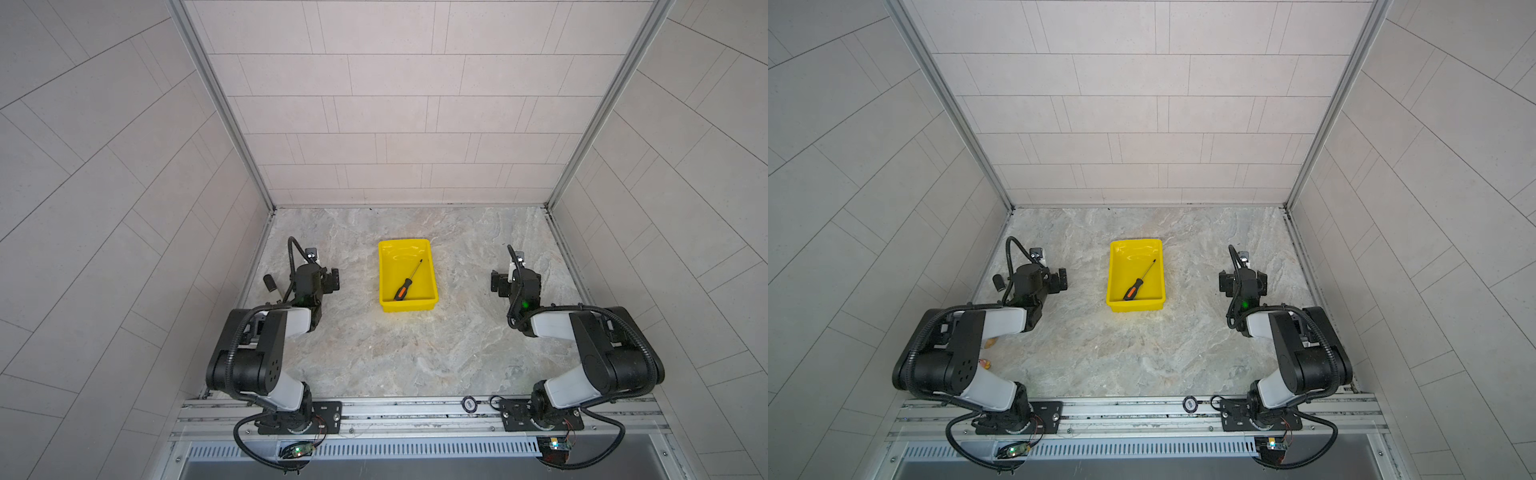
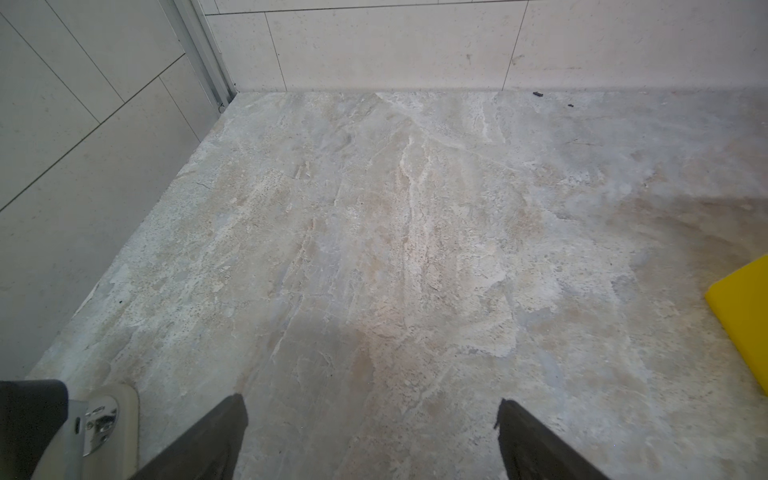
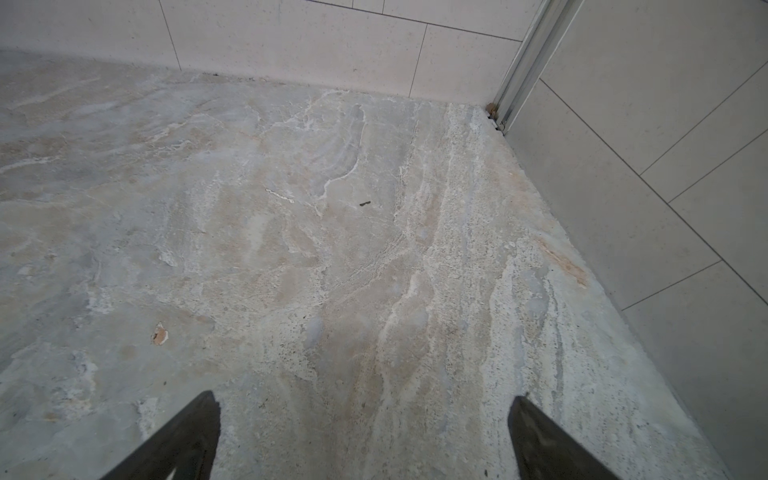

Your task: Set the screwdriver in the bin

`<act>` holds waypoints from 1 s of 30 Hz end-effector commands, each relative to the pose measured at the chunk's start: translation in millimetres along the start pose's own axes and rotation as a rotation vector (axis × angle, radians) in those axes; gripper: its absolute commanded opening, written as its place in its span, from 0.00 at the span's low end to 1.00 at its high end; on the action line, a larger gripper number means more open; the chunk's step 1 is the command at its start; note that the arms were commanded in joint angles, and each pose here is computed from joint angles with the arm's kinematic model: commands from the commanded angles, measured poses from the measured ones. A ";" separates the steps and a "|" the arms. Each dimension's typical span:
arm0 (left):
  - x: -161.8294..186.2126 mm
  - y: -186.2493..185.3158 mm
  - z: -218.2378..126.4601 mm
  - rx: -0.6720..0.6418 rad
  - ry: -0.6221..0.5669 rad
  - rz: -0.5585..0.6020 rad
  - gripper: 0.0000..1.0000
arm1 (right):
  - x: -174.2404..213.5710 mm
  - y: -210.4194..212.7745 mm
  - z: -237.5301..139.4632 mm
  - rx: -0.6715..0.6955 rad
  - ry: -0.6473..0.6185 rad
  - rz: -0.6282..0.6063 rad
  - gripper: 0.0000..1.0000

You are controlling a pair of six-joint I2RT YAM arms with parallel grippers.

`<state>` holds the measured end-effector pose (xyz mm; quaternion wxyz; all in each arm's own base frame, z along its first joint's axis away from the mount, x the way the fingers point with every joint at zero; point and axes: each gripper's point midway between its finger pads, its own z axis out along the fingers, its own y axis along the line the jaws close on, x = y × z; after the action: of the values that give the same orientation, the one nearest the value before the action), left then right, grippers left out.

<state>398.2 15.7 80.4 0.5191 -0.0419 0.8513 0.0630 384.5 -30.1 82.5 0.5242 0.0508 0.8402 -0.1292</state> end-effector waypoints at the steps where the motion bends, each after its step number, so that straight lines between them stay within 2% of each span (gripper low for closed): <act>1: -1.0 0.4 -0.9 0.003 -0.015 0.010 1.00 | -6.9 -5.7 3.3 0.020 -0.011 0.014 1.00; 30: -0.4 2.6 0.4 -0.011 -0.008 0.007 1.00 | -7.2 -6.1 2.4 0.021 -0.014 0.015 1.00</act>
<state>398.6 15.9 81.1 0.5206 -0.0424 0.8504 0.0634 385.2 -34.6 83.9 0.5252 0.0571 0.8388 -0.1317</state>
